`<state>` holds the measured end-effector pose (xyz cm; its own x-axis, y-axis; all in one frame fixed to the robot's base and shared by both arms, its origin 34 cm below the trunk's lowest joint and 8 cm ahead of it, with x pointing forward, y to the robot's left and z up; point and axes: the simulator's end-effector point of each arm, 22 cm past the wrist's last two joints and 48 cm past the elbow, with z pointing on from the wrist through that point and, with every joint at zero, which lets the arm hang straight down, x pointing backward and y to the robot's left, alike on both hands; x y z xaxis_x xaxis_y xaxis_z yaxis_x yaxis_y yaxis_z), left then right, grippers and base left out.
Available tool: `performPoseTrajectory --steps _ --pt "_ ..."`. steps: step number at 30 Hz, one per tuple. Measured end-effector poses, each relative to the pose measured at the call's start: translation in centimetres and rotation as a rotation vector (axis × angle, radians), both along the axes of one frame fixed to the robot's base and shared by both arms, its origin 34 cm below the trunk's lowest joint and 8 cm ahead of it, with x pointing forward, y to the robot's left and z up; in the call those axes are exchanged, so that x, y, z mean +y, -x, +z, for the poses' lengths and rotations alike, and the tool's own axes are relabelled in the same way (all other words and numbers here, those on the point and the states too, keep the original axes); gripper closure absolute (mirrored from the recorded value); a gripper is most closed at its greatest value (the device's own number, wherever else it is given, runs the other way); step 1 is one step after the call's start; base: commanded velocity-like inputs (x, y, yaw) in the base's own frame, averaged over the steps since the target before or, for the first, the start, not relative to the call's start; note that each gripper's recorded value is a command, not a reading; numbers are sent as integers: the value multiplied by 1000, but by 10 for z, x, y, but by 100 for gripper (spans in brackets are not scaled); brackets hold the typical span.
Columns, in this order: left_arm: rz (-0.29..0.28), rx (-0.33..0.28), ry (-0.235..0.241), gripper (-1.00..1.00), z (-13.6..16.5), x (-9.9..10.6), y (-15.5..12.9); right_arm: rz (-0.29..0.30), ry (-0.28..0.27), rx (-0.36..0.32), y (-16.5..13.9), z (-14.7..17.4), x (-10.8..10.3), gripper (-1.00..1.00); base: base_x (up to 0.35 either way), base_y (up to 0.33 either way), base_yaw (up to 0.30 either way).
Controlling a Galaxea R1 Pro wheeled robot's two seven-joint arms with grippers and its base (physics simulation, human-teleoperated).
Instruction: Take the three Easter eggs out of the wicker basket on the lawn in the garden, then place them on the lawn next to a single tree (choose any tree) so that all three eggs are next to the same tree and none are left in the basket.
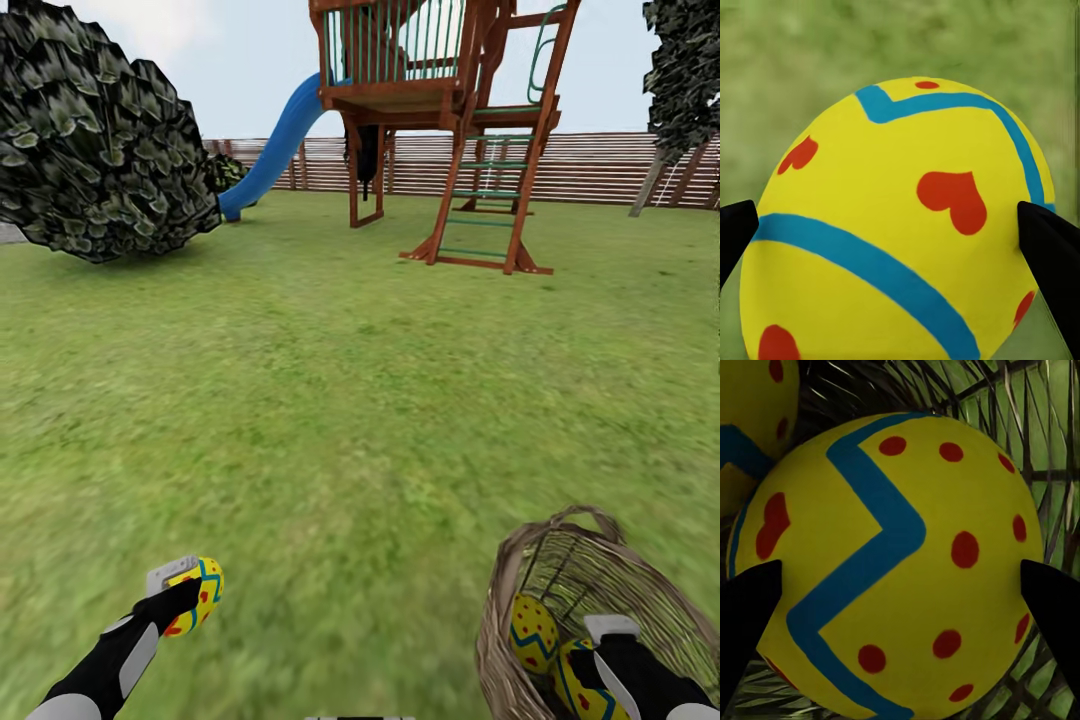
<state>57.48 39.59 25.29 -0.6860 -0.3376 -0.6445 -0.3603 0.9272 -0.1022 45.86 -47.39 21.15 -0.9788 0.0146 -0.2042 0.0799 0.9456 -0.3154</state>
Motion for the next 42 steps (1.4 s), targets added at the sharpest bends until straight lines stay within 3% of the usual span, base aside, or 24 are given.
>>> performPoseTrajectory --steps 29,42 --pt "-7 -116 17 100 60 -12 -26 2 -2 -118 -32 49 2 100 0 0 0" --pt "-10 -121 18 100 61 -14 -27 4 -11 -119 -33 48 8 100 -115 -23 0"
